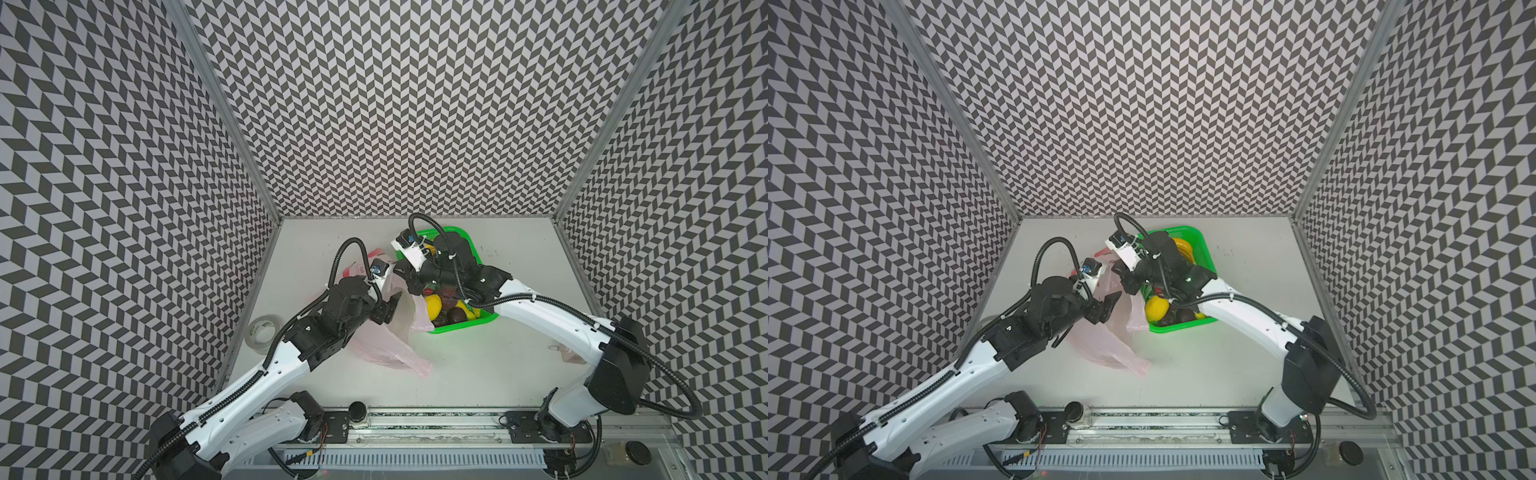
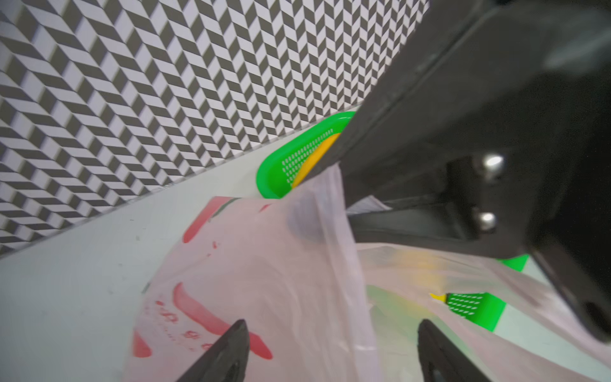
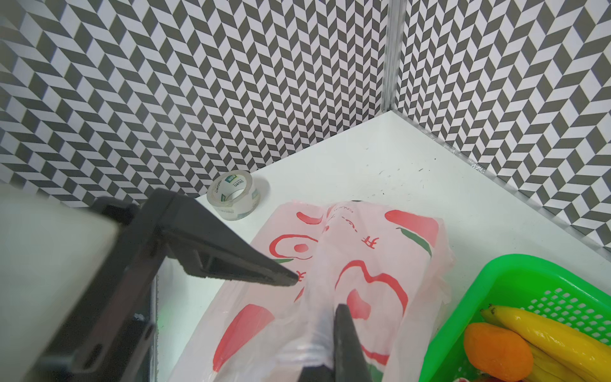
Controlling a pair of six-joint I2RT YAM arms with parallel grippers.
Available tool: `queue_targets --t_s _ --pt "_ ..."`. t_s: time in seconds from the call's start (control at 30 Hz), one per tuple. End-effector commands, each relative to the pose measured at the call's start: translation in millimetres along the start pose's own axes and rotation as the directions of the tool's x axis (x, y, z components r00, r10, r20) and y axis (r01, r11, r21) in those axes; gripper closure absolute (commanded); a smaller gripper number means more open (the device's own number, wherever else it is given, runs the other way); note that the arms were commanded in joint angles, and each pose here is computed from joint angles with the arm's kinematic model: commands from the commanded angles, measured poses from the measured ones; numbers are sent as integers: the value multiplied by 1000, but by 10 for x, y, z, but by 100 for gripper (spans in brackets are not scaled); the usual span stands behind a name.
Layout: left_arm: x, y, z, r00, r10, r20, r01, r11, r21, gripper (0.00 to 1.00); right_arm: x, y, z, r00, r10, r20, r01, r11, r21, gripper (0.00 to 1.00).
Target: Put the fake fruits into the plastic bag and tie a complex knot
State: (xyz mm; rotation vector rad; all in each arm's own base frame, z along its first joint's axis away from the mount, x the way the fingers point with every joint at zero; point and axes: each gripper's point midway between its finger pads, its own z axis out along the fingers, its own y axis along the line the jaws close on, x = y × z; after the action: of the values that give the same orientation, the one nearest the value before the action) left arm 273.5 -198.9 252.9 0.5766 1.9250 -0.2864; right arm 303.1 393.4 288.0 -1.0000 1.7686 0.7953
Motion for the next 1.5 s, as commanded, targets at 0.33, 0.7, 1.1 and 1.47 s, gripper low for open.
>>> queue_targets --t_s 0.33,0.7,1.1,1.47 --pt "-146 211 -67 1000 24 2 -23 993 -120 92 -190 205 -199 998 -51 38 54 995 -82 80" --pt "-352 281 -262 992 -11 -127 -5 992 -126 100 -456 272 -939 991 60 120 -59 998 -16 7" --pt "-532 277 -232 991 -23 -128 17 999 -45 100 242 794 -1502 964 36 264 2 990 -142 1" --pt "-585 270 -255 993 -33 -110 35 999 12 100 704 891 -1304 906 -167 389 225 968 -108 1"
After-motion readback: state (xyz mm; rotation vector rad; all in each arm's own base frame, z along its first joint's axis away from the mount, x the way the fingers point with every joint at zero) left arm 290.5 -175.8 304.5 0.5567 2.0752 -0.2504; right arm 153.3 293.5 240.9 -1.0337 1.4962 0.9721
